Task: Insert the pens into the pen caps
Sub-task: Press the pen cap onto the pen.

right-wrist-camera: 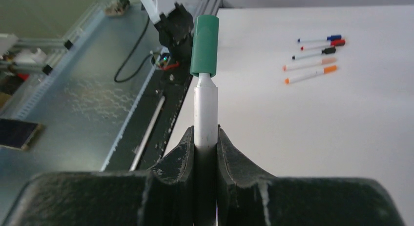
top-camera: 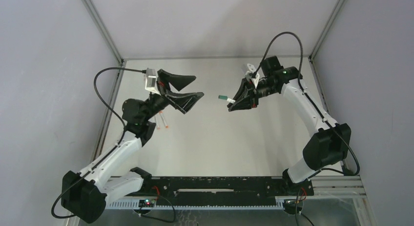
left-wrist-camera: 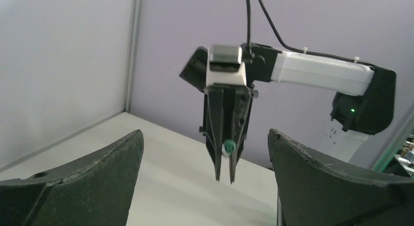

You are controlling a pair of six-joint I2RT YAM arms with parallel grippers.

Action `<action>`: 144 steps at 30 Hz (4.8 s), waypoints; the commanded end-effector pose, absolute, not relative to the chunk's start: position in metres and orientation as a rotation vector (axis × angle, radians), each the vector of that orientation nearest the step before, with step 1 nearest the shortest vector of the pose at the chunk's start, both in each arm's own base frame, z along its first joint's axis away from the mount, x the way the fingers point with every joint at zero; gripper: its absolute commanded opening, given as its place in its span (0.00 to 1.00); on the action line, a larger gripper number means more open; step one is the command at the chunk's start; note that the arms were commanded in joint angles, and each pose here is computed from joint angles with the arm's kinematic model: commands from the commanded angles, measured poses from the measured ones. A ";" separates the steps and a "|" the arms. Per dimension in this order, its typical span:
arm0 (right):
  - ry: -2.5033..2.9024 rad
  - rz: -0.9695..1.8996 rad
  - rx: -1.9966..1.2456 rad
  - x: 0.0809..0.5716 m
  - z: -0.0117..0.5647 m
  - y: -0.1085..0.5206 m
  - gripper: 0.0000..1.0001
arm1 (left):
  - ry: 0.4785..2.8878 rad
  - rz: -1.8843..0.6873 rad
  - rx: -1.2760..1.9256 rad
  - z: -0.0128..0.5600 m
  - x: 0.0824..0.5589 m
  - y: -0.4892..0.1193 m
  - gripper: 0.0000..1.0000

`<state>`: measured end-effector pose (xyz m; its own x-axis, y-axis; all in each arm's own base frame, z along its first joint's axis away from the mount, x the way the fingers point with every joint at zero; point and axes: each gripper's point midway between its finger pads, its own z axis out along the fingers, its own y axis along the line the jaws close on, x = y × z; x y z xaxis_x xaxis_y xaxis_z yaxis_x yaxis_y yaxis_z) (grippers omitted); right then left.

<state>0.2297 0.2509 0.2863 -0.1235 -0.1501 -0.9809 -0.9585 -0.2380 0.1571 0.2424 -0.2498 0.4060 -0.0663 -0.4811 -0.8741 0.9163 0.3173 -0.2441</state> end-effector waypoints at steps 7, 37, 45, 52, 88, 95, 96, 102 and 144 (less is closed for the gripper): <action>1.207 1.601 -1.328 0.214 0.374 0.249 0.00 | 0.754 -1.342 0.647 0.439 0.194 -0.261 1.00; 1.169 1.672 -1.360 0.202 0.385 0.261 0.00 | 0.709 -1.526 0.778 0.455 0.200 -0.316 0.58; 1.175 1.680 -1.355 0.203 0.383 0.262 0.00 | 0.710 -1.552 0.794 0.455 0.195 -0.319 0.40; 1.202 1.663 -1.360 0.206 0.379 0.262 0.00 | 0.734 -1.590 0.789 0.454 0.196 -0.321 0.09; 1.528 1.614 -1.221 0.250 0.371 0.279 0.00 | 1.190 -1.480 0.392 0.401 0.248 -0.332 0.00; 1.529 1.644 -1.219 0.249 0.372 0.282 0.00 | 1.170 -1.582 0.325 0.408 0.248 -0.334 0.00; 1.527 1.644 -1.224 0.248 0.371 0.283 0.00 | 1.169 -1.590 0.321 0.409 0.248 -0.334 0.00; 1.525 1.626 -1.225 0.247 0.371 0.283 0.00 | 1.174 -1.611 0.267 0.412 0.250 -0.331 0.00; 1.628 1.651 -1.107 0.264 0.368 0.290 0.00 | 1.243 -1.585 0.139 0.406 0.268 -0.332 0.20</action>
